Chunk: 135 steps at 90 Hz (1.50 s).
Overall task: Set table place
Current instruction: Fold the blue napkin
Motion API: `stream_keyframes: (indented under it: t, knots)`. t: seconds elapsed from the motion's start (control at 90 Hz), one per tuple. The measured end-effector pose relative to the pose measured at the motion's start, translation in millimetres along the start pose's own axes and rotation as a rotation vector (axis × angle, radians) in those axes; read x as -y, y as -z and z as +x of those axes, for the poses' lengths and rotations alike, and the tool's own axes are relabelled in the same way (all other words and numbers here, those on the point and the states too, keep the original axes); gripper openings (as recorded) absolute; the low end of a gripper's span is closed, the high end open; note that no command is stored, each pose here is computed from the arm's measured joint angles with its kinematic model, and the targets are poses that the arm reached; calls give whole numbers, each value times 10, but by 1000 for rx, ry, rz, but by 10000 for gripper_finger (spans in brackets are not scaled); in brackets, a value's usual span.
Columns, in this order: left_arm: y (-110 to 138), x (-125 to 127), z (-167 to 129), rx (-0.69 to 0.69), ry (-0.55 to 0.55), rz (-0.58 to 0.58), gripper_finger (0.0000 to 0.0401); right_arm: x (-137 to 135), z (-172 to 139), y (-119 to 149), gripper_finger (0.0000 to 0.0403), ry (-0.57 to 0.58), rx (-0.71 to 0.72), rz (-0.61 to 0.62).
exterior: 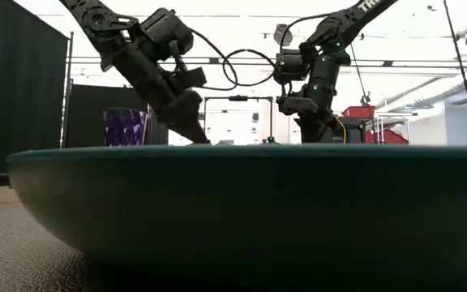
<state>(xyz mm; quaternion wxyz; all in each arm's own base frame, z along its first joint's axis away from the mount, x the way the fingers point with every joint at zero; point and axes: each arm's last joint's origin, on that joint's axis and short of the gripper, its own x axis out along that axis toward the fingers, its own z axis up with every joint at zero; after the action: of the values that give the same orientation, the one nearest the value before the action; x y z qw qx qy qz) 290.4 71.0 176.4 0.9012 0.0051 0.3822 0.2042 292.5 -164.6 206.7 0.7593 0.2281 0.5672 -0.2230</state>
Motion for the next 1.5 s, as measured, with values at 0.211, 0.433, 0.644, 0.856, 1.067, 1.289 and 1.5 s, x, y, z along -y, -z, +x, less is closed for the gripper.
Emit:
stream_keyframes:
  t: [0.211, 0.433, 0.644, 0.856, 1.067, 1.289, 1.5]
  knots:
    - [-38, 151, -31, 49, 138, 80, 199, 4, 2, 0, 0, 0, -1, 1]
    - [-26, 142, 63, 56, 187, 89, 198, 2, 1, -1, 0, -7, -1, 5]
    - [20, 161, 180, 40, 254, 85, 198, -6, 2, -5, 0, -27, 1, 3]
    - [-20, 17, 273, 67, 226, 52, 198, -16, 3, -9, 0, -31, 6, 2]
    - [-69, -117, 468, 45, 240, 17, 198, -22, 4, -9, 0, -47, 4, 4]
    - [-117, -188, 655, 23, 221, -3, 198, -20, 5, -8, 0, -46, 2, 7]
    - [-135, -190, 695, 16, 196, 15, 198, 2, 5, -4, 0, 11, 4, 10]
